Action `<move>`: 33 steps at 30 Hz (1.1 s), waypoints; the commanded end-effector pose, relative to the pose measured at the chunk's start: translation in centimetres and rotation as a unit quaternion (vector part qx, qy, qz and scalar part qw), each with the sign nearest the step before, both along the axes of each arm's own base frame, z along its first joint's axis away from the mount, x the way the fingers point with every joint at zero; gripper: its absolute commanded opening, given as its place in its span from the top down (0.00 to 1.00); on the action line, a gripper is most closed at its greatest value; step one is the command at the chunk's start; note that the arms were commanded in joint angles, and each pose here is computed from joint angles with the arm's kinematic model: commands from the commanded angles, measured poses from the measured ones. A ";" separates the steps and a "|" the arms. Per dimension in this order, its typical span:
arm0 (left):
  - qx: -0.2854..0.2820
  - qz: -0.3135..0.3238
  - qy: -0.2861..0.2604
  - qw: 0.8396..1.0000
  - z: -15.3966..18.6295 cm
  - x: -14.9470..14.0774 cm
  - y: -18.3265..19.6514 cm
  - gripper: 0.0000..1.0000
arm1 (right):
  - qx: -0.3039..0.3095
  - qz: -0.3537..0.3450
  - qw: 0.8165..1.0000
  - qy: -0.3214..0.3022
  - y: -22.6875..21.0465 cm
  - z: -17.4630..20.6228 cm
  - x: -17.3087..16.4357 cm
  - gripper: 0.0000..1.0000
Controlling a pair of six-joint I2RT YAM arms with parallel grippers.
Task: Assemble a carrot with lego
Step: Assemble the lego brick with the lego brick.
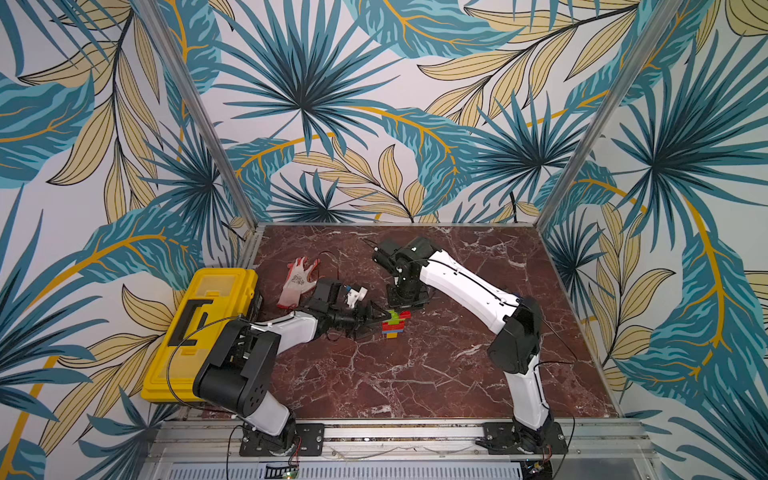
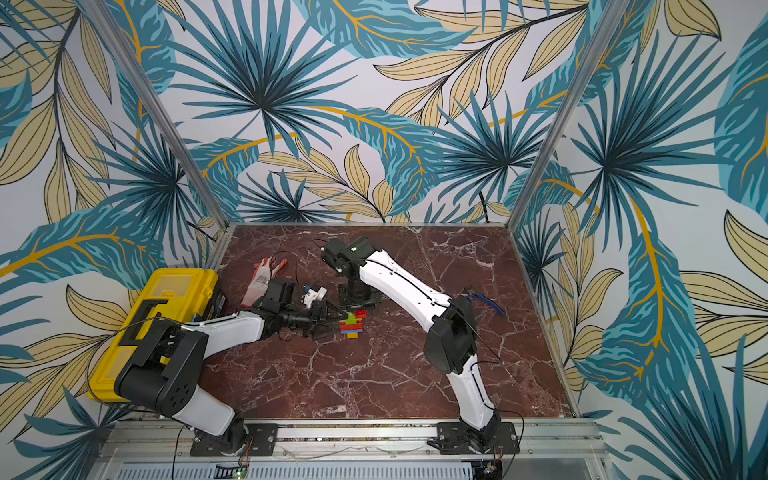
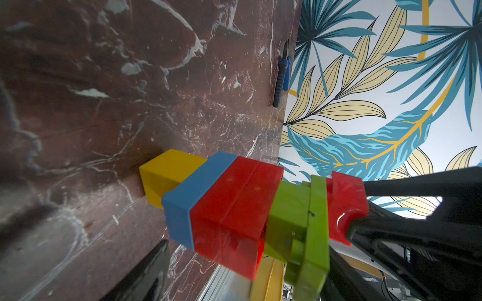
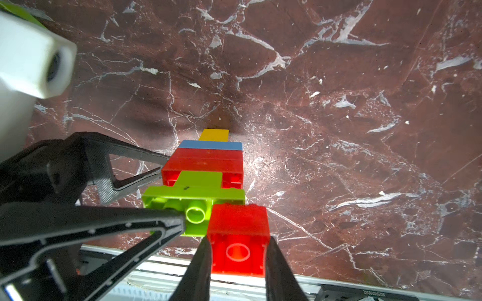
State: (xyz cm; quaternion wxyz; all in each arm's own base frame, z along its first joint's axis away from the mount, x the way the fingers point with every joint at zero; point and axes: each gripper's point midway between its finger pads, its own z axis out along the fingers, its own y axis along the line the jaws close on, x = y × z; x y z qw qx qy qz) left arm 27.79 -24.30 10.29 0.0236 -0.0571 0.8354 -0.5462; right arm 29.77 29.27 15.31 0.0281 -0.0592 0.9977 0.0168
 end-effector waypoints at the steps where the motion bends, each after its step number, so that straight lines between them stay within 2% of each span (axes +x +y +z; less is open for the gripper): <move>1: 0.063 0.029 0.065 0.995 -4.5 -1.2 1.5 0.15 | -0.073 -0.004 0.990 0.121 -2.0 -8.2 -2.3 0.83; 7: 0.063 0.030 0.066 0.995 -4.5 -1.1 1.6 0.15 | -0.019 -0.015 0.992 0.122 -1.0 -7.1 -2.0 0.83; 12: 0.064 0.031 0.068 0.995 -4.6 -1.2 1.6 0.15 | -0.027 -0.013 0.992 0.125 -1.4 -6.9 -2.1 0.84; 16: 0.065 0.031 0.069 0.995 -4.7 -1.2 1.7 0.15 | -0.004 -0.025 0.992 0.124 -1.4 -6.4 -1.9 0.84; 25: 0.066 0.033 0.069 0.995 -4.8 -1.2 1.8 0.15 | -0.092 0.001 0.990 0.110 -4.6 -6.0 -1.5 0.84; 33: 0.067 0.034 0.072 0.995 -5.0 -1.2 1.9 0.15 | -0.101 0.005 0.988 0.116 -4.3 -7.4 -2.2 0.84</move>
